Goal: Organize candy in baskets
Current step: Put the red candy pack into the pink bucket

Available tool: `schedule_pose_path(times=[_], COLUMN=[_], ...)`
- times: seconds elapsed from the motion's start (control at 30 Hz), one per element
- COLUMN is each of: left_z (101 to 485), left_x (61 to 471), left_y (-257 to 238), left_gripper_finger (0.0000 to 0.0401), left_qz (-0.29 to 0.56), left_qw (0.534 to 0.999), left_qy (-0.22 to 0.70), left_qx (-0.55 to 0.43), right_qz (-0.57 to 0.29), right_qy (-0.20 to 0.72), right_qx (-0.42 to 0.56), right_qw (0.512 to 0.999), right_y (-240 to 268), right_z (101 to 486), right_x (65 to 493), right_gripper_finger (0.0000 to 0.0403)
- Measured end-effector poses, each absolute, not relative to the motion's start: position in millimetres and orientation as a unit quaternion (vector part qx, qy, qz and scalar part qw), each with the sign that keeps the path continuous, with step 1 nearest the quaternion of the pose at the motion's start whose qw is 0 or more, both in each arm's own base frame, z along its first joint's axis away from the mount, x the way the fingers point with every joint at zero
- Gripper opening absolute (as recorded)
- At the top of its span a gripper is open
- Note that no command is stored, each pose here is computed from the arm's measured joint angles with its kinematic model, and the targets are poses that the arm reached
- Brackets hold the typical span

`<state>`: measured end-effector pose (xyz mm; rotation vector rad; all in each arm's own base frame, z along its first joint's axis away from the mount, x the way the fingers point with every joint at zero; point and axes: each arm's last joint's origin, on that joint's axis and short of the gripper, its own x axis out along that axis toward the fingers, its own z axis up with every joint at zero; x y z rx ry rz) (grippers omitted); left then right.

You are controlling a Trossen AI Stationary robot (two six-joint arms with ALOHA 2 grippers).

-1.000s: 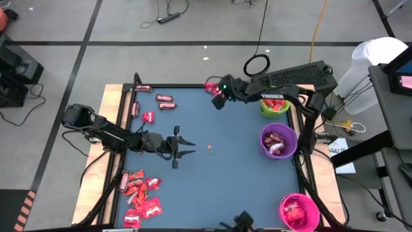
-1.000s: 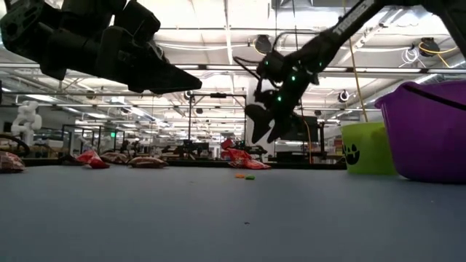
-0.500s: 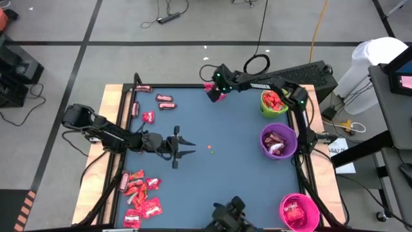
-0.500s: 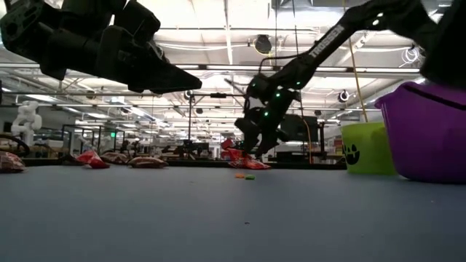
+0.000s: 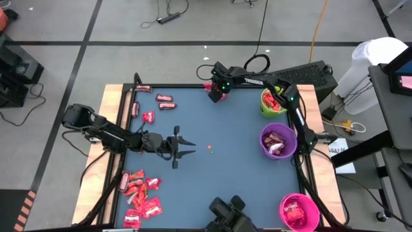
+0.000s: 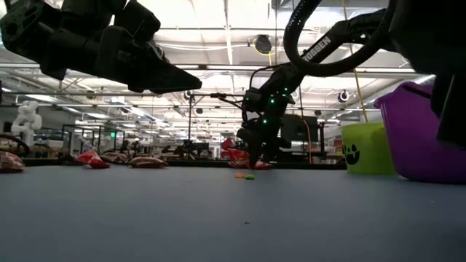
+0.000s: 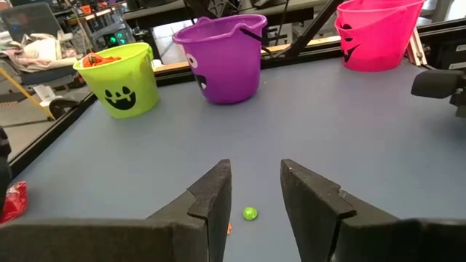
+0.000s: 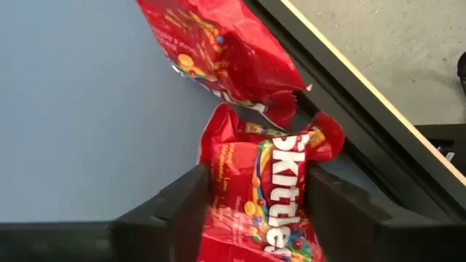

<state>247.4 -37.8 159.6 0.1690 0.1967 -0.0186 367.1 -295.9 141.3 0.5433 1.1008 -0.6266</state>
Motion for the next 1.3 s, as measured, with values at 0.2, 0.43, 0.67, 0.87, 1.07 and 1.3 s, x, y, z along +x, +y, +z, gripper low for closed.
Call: schedule_pose_path(times=[0.2,0.43,0.67,0.87,1.07,1.3], left_z=[160,160,160,160,160,160], left_x=[247,247,247,247,247,247], left_y=[-38,-38,-38,-38,-38,-38], left_gripper_finger=[0.0128,0.0128,0.0128,0.0128,0.0128,0.0128], left_qz=[-0.009,-0.009,-0.010,-0.012,-0.012,-0.012], left_qw=[0.992,0.992,0.992,0.992,0.992,0.992], left_qy=[0.098,0.098,0.098,0.097,0.097,0.097], left_qx=[0.084,0.084,0.084,0.084,0.084,0.085], right_qz=[-0.276,-0.262,-0.220,-0.174,-0.128,-0.093], right_qy=[0.521,0.504,0.495,0.488,0.477,0.488], right_qx=[0.237,0.217,0.185,0.177,0.201,0.253], right_qw=[0.772,0.794,0.820,0.837,0.846,0.830], right_y=[-293,-270,-209,-130,-47,42], right_z=[144,187,259,322,369,393], right_x=[366,370,370,354,326,292], right_gripper_finger=[0.0100,0.0024,0.0051,0.0056,0.0054,0.0054])
